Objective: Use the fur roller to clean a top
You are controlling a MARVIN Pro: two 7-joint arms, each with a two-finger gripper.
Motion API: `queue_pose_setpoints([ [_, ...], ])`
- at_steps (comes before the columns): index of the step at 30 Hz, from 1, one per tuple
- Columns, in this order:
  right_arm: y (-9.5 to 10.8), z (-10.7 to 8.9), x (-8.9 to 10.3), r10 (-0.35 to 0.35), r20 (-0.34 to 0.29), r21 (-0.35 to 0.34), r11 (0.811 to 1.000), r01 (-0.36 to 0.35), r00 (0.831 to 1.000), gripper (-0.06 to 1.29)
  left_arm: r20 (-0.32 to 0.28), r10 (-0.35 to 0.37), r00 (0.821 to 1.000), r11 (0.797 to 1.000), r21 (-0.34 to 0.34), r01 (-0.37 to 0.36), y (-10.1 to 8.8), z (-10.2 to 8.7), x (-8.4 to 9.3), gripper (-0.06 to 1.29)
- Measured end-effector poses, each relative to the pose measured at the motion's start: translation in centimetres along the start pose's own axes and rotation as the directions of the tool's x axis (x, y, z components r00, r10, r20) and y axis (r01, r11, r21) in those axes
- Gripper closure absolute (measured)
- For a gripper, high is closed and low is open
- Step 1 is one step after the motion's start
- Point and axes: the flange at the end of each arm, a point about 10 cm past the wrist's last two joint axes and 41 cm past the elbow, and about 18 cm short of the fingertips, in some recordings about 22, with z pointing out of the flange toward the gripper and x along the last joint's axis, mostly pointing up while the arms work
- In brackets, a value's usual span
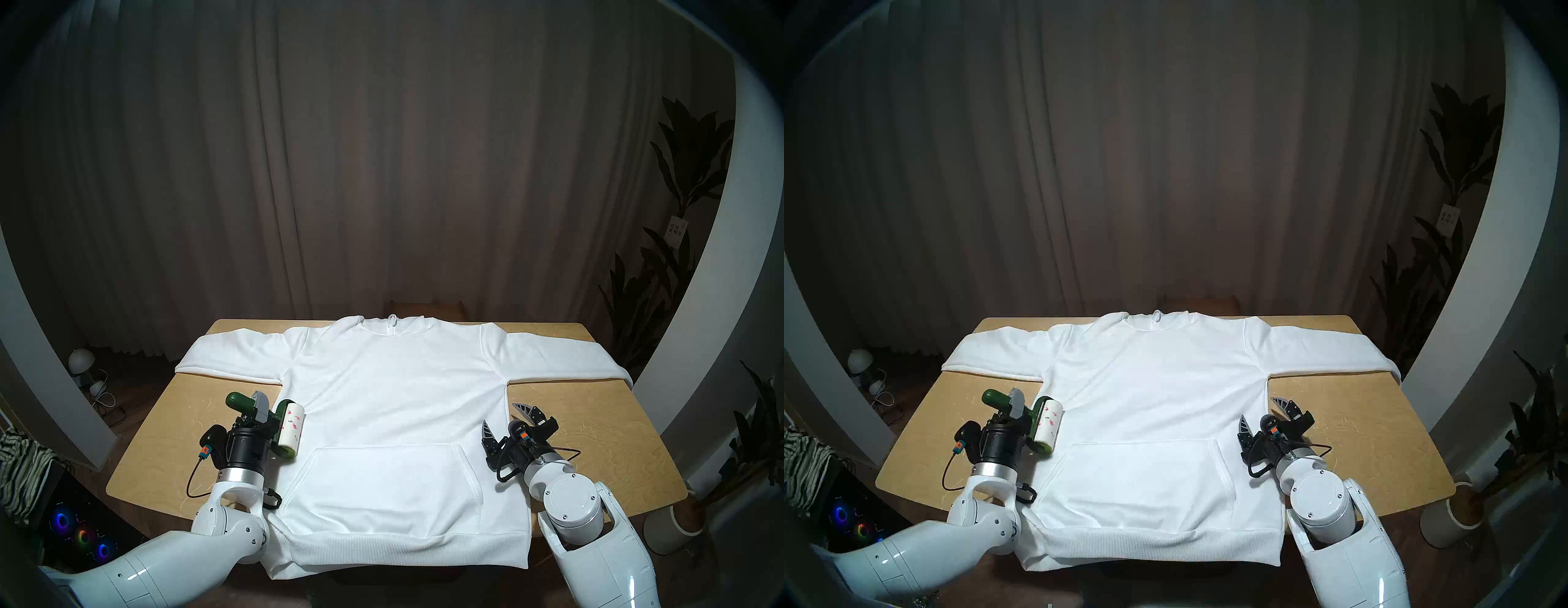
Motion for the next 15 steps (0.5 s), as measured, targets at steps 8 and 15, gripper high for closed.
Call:
queue_pose_setpoints([
  [8,-0.1,-0.1,0.0,-0.002,-0.001,-0.009,1.0,0.002,1.0,0.17,-0.028,-0.005,1.0,1.0,-0.006,0.005,-0.2,-0.1,1.5,1.09],
  [15,-0.1,-0.2,-0.1,0.001,-0.001,-0.015,1.0,-0.001,1.0,0.17,-0.074,-0.02,0.997,0.999,-0.033,0.018,0.4,0.6,3.6,1.09],
])
